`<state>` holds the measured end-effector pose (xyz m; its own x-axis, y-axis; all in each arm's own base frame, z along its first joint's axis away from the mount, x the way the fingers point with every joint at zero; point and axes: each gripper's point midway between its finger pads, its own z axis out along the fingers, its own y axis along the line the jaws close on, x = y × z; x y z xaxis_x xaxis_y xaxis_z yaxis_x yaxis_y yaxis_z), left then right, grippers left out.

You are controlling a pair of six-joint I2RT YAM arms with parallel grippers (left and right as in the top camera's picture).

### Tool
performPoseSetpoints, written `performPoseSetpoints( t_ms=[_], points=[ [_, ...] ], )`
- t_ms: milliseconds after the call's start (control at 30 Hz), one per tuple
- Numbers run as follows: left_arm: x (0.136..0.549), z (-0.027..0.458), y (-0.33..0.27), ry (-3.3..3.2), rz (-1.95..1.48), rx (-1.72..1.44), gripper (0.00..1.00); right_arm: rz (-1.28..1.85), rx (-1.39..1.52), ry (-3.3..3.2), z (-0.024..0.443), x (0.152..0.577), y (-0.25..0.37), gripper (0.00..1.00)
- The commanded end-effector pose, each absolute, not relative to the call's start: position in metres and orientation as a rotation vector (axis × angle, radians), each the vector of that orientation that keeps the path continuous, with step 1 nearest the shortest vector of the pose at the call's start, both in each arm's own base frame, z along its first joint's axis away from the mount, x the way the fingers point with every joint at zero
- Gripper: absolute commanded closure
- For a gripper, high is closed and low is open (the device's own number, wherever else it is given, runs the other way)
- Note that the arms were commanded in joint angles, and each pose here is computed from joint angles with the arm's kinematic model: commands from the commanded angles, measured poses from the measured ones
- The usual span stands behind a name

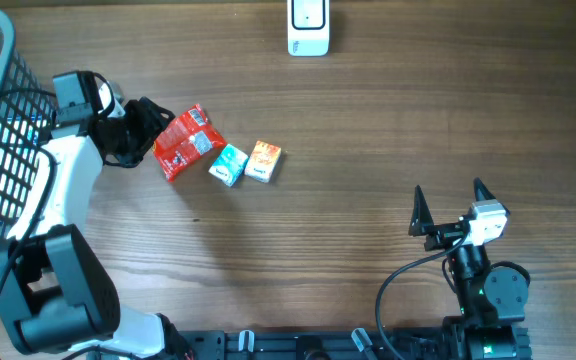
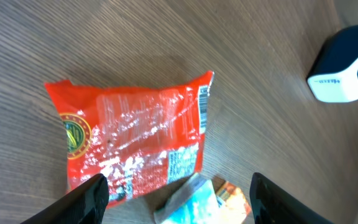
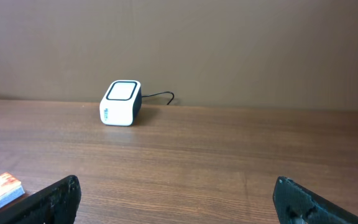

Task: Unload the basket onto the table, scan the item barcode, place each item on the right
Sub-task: 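Drop the red bag left of the teal box and open the left gripper, then reach the left gripper into the basket toward the cream-coloured bag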

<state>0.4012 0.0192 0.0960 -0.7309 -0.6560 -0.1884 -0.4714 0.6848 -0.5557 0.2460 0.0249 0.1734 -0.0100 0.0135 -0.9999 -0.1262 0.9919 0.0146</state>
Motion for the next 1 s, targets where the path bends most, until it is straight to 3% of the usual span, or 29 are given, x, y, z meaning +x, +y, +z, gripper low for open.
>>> performPoseSetpoints(
  t_ms=[0,33,133,267,433,667,967],
  points=[
    [0.417,0.156,0.020,2.421,-0.715,-0.793,0.25,0.112,-0.071,1.570,0.175,0.246,0.023,0.01],
    [0.420,0.173,0.021,2.394,-0.713,-0.773,0.18,0.112,-0.071,1.570,0.175,0.246,0.023,0.00],
    [0.426,0.238,0.028,2.282,-0.657,-0.713,0.16,0.112,-0.071,1.570,0.175,0.246,0.023,0.00],
    [0.420,0.324,0.054,2.106,-0.461,-0.703,0.01,0.112,-0.071,1.570,0.175,0.246,0.023,0.00],
    [0.379,0.402,0.123,1.814,-0.009,-0.871,0.00,0.112,-0.071,1.570,0.175,0.246,0.023,0.00],
    [0.327,0.403,0.195,1.655,0.502,-1.128,0.00,0.112,-0.071,1.570,0.175,0.246,0.023,0.00],
    [0.291,0.321,0.281,1.818,0.681,-1.409,0.00,0.112,-0.071,1.570,0.175,0.246,0.023,0.00]
  ],
)
